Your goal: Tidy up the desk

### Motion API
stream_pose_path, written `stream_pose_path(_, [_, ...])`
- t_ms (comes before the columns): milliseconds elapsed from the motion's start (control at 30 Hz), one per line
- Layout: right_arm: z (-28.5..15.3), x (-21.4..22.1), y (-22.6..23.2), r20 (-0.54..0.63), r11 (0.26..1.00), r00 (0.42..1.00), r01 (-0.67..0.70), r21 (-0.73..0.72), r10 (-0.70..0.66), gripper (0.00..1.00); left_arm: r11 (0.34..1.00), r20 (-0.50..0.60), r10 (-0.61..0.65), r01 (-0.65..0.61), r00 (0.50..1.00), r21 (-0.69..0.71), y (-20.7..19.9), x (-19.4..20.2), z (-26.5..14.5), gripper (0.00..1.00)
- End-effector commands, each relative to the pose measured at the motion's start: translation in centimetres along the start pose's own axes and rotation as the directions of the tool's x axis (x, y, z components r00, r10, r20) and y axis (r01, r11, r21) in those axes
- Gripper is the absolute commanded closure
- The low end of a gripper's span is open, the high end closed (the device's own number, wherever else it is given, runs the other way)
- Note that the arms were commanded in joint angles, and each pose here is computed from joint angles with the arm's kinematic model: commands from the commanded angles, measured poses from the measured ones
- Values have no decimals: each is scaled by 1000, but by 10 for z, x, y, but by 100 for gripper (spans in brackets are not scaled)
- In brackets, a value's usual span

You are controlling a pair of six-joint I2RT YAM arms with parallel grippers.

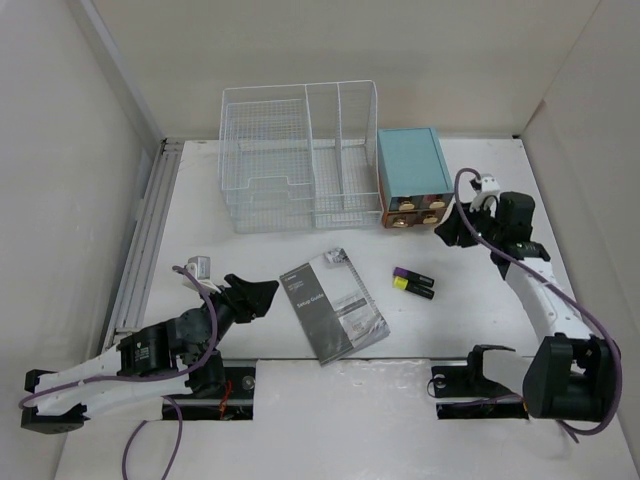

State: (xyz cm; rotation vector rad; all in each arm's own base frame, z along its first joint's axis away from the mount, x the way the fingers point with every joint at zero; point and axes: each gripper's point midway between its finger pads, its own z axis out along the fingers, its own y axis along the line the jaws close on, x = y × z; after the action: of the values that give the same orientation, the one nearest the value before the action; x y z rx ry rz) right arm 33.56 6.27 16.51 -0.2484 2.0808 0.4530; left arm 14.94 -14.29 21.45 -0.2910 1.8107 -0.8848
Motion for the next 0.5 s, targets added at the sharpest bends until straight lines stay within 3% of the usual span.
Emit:
stream_pose_path(0, [-4, -1, 28, 17, 964, 983, -173, -201, 180, 49, 1000, 13, -11, 11, 1000, 16, -4, -2, 0, 36])
stream_pose_path(200, [22, 23, 3, -39, 952, 960, -282, -121, 279, 40, 1000, 20, -11, 11, 1000, 11, -3, -4, 1, 36])
stream_pose_path(300, [46, 34, -1, -114, 920, 930, -363, -146, 349, 41, 1000, 20, -11, 11, 1000, 11, -3, -4, 1, 36])
stream_pose_path(367, [64, 42, -12, -157, 908, 910, -402, -120, 383, 47, 1000, 20, -11, 11, 1000, 11, -3, -4, 1, 36])
stream_pose_path(467, [77, 37, -28, -121, 899, 900, -430, -85, 419, 49, 1000, 20, -11, 11, 1000, 11, -3, -4, 1, 36])
